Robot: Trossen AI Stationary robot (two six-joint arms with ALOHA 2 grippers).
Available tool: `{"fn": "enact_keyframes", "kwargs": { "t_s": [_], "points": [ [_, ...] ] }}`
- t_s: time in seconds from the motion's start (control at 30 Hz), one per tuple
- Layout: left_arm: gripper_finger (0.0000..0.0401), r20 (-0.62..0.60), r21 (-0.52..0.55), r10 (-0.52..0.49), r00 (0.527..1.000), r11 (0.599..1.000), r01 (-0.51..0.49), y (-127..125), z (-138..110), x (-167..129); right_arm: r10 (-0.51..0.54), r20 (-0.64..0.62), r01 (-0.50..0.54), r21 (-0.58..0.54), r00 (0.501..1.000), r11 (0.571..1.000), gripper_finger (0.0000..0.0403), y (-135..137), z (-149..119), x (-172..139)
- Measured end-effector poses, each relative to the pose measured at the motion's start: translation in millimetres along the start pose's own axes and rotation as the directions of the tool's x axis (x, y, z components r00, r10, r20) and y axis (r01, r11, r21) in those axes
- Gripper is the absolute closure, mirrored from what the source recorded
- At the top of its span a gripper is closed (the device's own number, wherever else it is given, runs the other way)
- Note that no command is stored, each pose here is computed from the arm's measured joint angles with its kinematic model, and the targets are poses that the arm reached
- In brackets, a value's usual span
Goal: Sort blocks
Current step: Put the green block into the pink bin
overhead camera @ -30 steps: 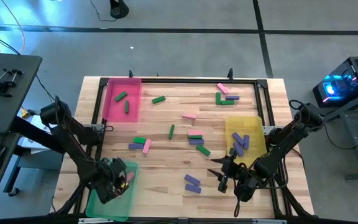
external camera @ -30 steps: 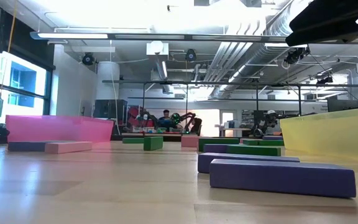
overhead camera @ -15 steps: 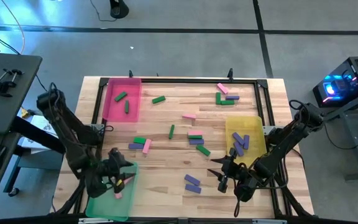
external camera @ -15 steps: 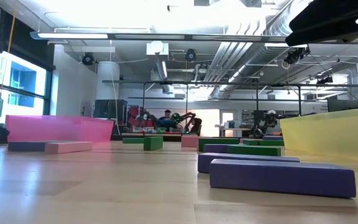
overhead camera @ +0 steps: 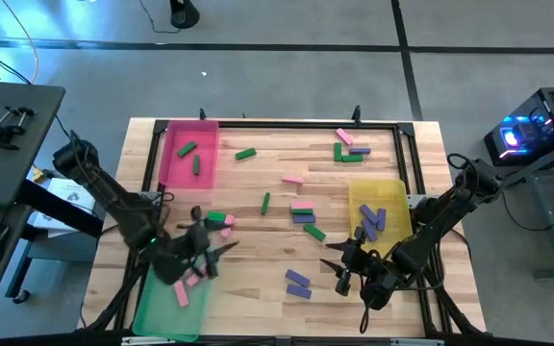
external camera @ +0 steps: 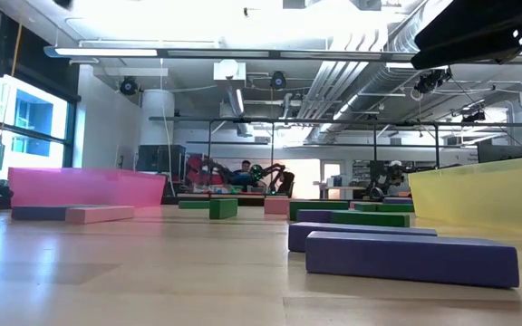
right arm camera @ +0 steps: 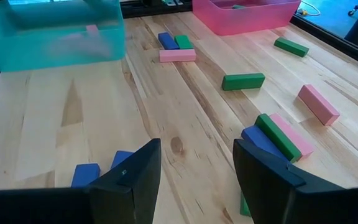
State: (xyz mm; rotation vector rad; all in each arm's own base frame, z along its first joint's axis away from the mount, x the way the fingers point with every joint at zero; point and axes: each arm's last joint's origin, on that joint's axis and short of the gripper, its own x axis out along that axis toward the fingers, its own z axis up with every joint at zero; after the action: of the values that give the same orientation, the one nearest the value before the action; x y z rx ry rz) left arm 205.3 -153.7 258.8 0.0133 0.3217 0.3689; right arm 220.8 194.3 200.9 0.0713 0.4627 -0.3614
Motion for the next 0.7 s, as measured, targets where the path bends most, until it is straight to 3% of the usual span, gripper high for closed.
{"fn": "enact_keyframes", "kwargs": {
  "t_s": [0.13,0.3,0.43,0.5,0.57,0.7],
  "points": [
    [0.0196,-0.095,-0.044,-0.016,0.995,0.999,0.012,19.4,5.8,33.2,0.0,0.0,0.0,-0.001,1.0,1.0,0.0217,0.0,0.0,0.0],
    [0.0196,-0.112,-0.034,0.082,0.99,0.996,-0.087,46.8,11.2,80.2,-0.001,0.0,0.001,-0.002,1.0,1.0,0.0217,0.0,0.0,0.0],
    [0.0197,-0.148,-0.088,-0.029,0.988,0.996,0.016,62.6,6.7,124.6,-0.001,0.0,0.001,-0.001,1.0,1.0,0.0217,-0.1,0.1,0.2],
    [0.0197,-0.209,-0.116,-0.04,0.977,0.993,0.016,70.5,0.8,144.0,-0.003,0.0,0.003,0.003,1.0,1.0,0.0217,-0.5,0.4,0.8],
    [0.0197,-0.318,-0.101,-0.017,0.948,0.995,-0.016,75.9,-5.7,157.9,-0.004,0.0,0.004,0.009,1.0,1.0,0.0217,-0.5,0.5,1.0],
    [0.0197,-0.552,-0.046,0.074,0.83,0.992,-0.119,80.8,-20.6,172.3,-0.002,0.002,0.002,0.012,1.0,1.0,0.0217,-0.3,0.8,1.0]
  ]
}}
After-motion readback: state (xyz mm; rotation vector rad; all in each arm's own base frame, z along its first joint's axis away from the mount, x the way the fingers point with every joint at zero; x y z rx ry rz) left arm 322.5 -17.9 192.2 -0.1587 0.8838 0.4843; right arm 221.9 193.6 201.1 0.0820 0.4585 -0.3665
